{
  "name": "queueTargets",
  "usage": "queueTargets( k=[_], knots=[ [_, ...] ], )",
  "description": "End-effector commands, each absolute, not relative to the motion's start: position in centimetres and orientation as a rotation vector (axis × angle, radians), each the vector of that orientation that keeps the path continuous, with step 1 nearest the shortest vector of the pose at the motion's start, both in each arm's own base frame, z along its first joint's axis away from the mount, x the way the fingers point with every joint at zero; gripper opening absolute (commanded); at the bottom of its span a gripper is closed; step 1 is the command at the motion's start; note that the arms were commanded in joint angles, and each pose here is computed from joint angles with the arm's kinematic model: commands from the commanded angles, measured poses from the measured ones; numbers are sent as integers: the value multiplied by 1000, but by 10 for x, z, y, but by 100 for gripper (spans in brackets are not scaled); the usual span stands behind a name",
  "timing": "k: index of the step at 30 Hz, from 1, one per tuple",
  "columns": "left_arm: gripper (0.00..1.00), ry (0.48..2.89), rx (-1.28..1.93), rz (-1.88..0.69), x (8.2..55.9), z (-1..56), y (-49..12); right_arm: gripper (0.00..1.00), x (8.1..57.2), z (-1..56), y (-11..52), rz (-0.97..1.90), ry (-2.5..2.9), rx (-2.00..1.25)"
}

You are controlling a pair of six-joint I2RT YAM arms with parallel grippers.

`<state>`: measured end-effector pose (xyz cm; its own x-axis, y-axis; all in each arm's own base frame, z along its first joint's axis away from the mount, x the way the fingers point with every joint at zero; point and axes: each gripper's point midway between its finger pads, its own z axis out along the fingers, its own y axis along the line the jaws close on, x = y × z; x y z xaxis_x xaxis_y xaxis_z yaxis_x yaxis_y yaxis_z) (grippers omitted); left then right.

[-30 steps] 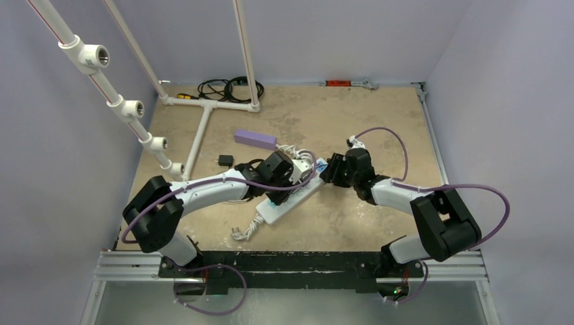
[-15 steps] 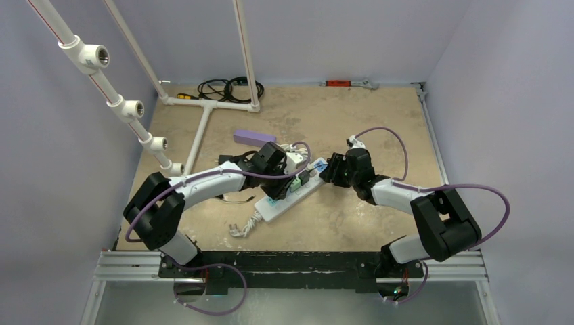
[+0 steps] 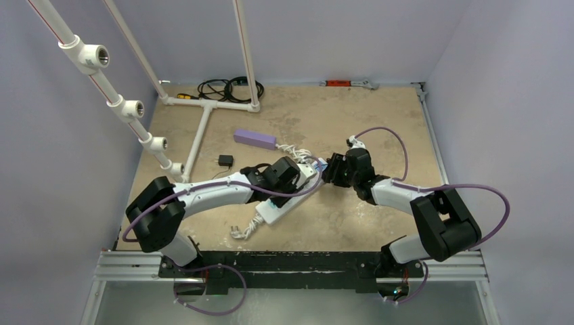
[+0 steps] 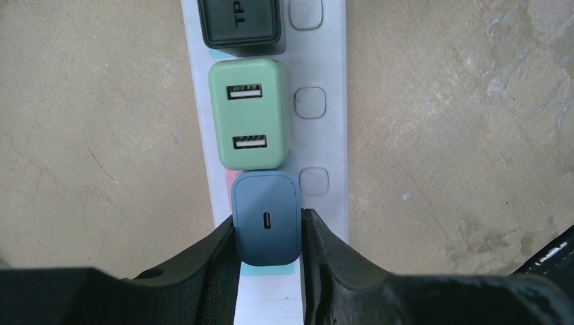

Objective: Pull the plug off the socket

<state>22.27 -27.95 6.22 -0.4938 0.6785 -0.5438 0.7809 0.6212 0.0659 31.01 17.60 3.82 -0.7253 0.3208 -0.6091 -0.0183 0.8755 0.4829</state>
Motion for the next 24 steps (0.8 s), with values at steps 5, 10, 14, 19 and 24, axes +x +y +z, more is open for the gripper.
queueTargets(
  k=[5, 10, 14, 19, 24],
  knots=[
    [0, 2199, 1098, -215, 235, 88, -290, 54, 312, 34, 173, 572, 2335, 193],
    [0, 2211, 1119, -292, 231, 90, -296, 54, 311, 35, 173, 573, 2334, 191],
    [0, 2245, 1082, -412, 236, 95, -295, 54, 311, 35, 173, 578, 2332, 195],
    [0, 2282, 1038, -558, 241, 98, -295, 54, 311, 35, 174, 577, 2335, 195],
    [0, 2314, 1000, -583, 250, 98, -288, 54, 311, 34, 174, 578, 2336, 194]
  ],
)
